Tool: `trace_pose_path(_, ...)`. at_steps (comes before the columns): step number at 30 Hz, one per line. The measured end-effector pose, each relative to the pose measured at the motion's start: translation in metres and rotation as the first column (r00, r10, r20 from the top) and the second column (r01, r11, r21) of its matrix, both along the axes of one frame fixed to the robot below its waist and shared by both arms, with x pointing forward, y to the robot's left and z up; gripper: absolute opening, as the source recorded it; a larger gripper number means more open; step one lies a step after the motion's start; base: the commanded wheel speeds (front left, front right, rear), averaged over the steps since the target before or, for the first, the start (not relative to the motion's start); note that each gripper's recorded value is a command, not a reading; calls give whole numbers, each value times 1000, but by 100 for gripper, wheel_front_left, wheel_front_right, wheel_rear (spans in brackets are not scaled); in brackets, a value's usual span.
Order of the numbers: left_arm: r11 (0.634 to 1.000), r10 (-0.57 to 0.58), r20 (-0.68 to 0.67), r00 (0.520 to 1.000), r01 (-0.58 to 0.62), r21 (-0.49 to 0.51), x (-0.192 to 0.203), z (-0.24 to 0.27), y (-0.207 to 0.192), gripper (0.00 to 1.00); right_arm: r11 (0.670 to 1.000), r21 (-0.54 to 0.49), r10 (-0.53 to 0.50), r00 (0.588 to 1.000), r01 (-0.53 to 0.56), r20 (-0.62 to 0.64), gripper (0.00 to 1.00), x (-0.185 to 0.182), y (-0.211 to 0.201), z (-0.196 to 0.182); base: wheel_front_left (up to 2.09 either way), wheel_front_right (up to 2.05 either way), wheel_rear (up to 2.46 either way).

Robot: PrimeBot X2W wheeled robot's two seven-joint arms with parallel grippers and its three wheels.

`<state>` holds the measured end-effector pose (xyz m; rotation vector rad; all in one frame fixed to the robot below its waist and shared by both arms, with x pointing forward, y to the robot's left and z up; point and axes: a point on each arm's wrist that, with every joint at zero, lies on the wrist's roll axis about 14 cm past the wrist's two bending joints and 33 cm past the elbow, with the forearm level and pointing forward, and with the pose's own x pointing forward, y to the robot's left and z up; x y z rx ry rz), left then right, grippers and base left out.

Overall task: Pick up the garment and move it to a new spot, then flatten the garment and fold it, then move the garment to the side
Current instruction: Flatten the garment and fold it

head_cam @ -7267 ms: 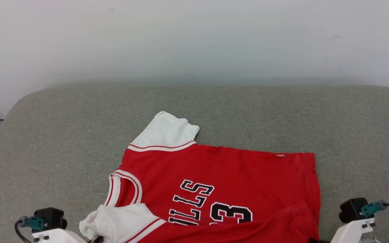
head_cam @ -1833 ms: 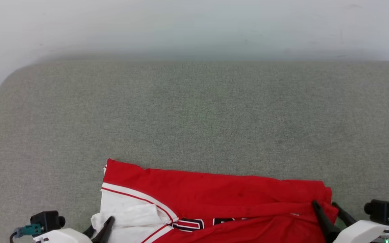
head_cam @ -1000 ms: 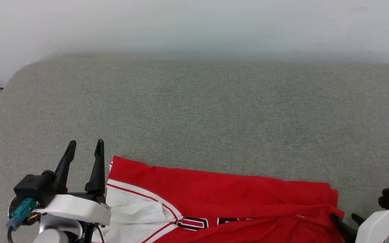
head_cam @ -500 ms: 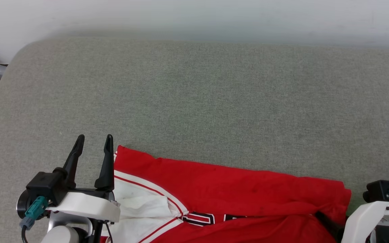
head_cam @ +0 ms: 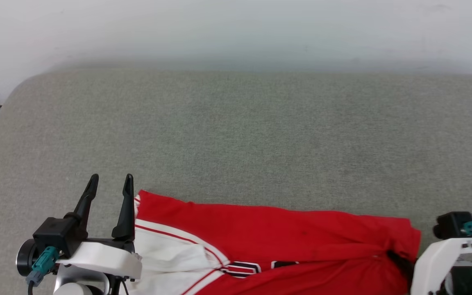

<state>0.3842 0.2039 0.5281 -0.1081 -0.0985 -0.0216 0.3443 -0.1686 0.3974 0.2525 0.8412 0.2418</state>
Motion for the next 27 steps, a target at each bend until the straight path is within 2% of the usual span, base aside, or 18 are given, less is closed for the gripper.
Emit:
trace_pose_path(6,1000,-27,5,1000,27,9,-1,3,-7,100,993,-47,-110,994,111,10,0,-8,-46,7,0,0,0)
trace_pose_path(13,999,-48,2,999,48,9,-4,3,-14,100,967,-65,-248,969,246,-19,0,-29,-91,7,0,0,0)
trace_pose_path(17,999,-51,-2,999,51,5,-7,2,-16,100,953,154,-254,965,260,-60,0,-29,-56,15,0,0,0)
trace_pose_path(20,999,-47,-2,999,47,6,-9,3,-15,100,886,411,-185,976,215,-112,0,-27,-5,30,0,0,0)
trace_pose_path(23,999,-44,-7,999,44,6,-10,2,-14,100,813,564,-96,989,143,-112,0,-25,28,52,0,0,0)
trace_pose_path(27,1000,-30,-8,1000,30,5,-14,2,-10,100,719,693,27,994,54,-105,0,-27,66,71,0,0,0)
